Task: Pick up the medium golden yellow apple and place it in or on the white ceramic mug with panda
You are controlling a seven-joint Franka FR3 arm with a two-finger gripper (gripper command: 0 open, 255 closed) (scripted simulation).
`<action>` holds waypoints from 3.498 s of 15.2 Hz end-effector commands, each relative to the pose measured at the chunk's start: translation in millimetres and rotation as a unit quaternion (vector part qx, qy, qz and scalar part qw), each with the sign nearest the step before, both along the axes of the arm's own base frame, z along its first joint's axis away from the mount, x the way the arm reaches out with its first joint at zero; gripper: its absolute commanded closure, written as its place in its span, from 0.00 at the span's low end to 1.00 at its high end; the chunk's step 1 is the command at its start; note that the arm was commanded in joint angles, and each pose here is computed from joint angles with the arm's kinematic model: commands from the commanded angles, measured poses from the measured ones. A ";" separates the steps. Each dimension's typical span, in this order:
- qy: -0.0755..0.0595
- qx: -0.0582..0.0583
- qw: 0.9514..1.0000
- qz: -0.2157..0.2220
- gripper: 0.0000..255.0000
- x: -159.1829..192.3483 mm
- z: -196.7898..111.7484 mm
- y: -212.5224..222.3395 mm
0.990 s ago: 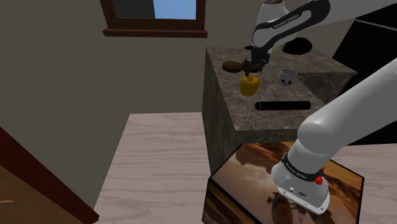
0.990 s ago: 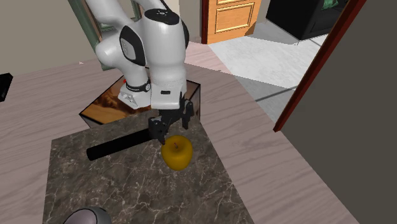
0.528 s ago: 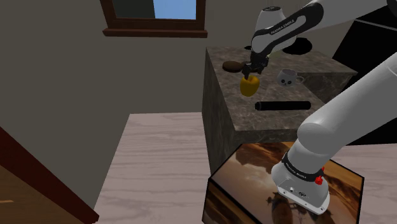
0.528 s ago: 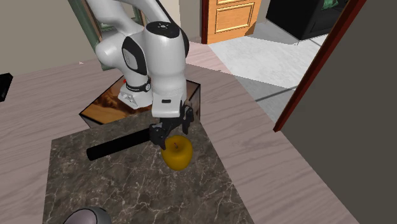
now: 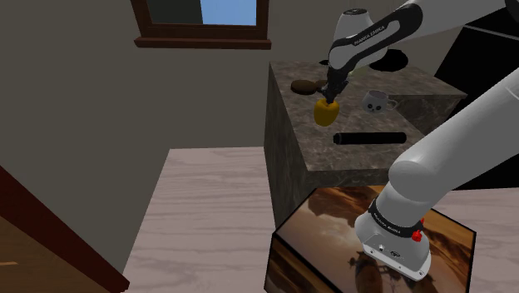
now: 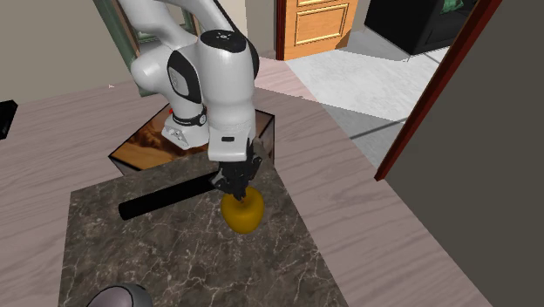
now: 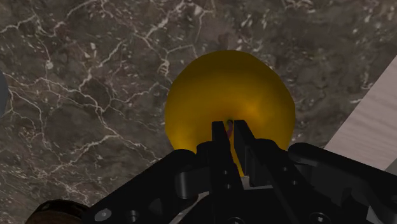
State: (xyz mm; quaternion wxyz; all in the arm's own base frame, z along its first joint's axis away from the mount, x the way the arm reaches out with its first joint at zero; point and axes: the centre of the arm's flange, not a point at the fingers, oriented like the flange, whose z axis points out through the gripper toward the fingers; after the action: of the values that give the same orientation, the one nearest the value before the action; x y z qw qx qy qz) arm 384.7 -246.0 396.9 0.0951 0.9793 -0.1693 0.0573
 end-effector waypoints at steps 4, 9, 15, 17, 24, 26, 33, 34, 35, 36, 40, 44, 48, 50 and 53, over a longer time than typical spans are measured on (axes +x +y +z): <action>0.000 0.000 1.000 0.000 1.00 0.0 0.0 0.0; 0.000 0.000 1.000 0.000 1.00 0.0 15.9 0.0; 0.000 0.000 1.000 0.000 1.00 0.0 47.5 0.0; 0.000 0.000 1.000 0.000 1.00 0.0 58.1 0.0; 0.000 0.000 1.000 0.000 1.00 0.0 95.1 0.0; 0.000 0.000 1.000 0.000 1.00 0.0 105.6 0.0; 0.000 0.000 1.000 0.000 1.00 0.0 142.6 0.0; 0.000 0.000 1.000 0.000 1.00 0.0 147.8 0.0; 0.000 0.000 1.000 0.000 1.00 0.0 153.1 0.0; 0.000 0.000 1.000 0.000 1.00 0.0 158.4 0.0; 0.000 0.000 1.000 0.000 1.00 -5.3 174.4 -11.8; 0.000 0.000 1.000 0.000 1.00 -26.3 185.8 -58.8; 0.000 0.000 1.000 0.000 1.00 -47.4 197.2 -105.9; 0.000 0.000 1.000 0.000 1.00 -57.9 202.9 -129.4; 0.000 0.000 1.000 0.000 1.00 -73.7 211.5 -164.7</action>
State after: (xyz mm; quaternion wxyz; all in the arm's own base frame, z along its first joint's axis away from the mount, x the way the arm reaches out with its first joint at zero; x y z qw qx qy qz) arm 317.3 -397.9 606.5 0.0945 0.9791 -0.1704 0.0575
